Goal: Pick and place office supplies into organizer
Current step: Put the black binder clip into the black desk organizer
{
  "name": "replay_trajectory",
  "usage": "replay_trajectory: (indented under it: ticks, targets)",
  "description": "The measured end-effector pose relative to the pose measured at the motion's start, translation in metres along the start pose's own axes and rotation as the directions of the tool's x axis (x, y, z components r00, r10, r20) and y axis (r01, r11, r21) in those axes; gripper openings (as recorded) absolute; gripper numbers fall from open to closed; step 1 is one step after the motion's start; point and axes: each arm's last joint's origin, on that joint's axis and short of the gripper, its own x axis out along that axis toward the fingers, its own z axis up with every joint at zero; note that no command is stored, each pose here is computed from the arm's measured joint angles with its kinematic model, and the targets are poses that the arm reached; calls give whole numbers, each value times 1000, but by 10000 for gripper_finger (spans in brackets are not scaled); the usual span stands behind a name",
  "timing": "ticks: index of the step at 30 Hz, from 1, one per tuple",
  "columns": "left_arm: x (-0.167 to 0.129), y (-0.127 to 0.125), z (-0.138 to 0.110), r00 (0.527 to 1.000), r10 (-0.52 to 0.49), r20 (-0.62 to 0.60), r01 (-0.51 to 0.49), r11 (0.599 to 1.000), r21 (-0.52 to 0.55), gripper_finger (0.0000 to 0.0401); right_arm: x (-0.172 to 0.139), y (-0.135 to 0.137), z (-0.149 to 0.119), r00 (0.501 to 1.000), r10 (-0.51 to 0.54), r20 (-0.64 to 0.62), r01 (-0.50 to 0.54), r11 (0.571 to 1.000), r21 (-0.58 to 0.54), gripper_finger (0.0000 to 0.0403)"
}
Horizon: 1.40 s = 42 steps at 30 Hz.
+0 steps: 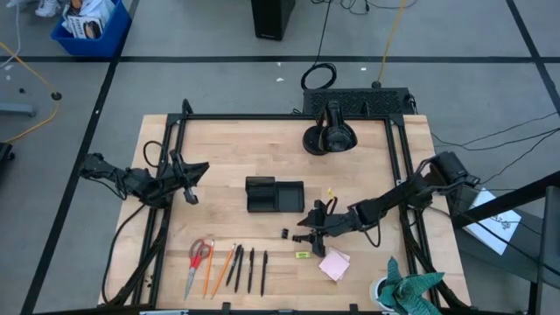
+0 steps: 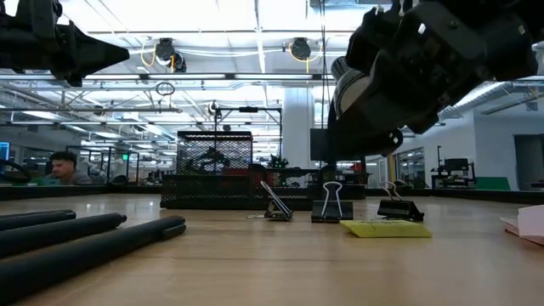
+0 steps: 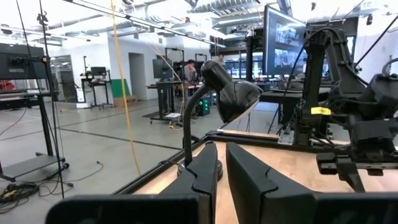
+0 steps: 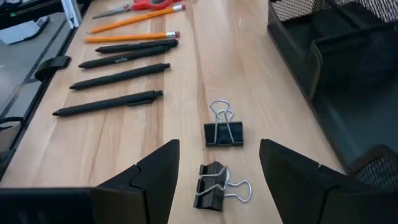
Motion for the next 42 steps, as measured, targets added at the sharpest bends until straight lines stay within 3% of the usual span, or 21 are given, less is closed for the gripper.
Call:
replay_trajectory:
  ticks: [12, 42]
  targets:
    - [0, 0, 0, 1000, -1, 0, 1, 1000, -1, 42, 10, -4, -15, 998, -39, -58, 39, 999, 4, 217]
    - [0, 0, 0, 1000, 0, 0, 0, 1000, 0, 42, 11, 0, -18, 998, -60, -29, 60, 998, 4, 180]
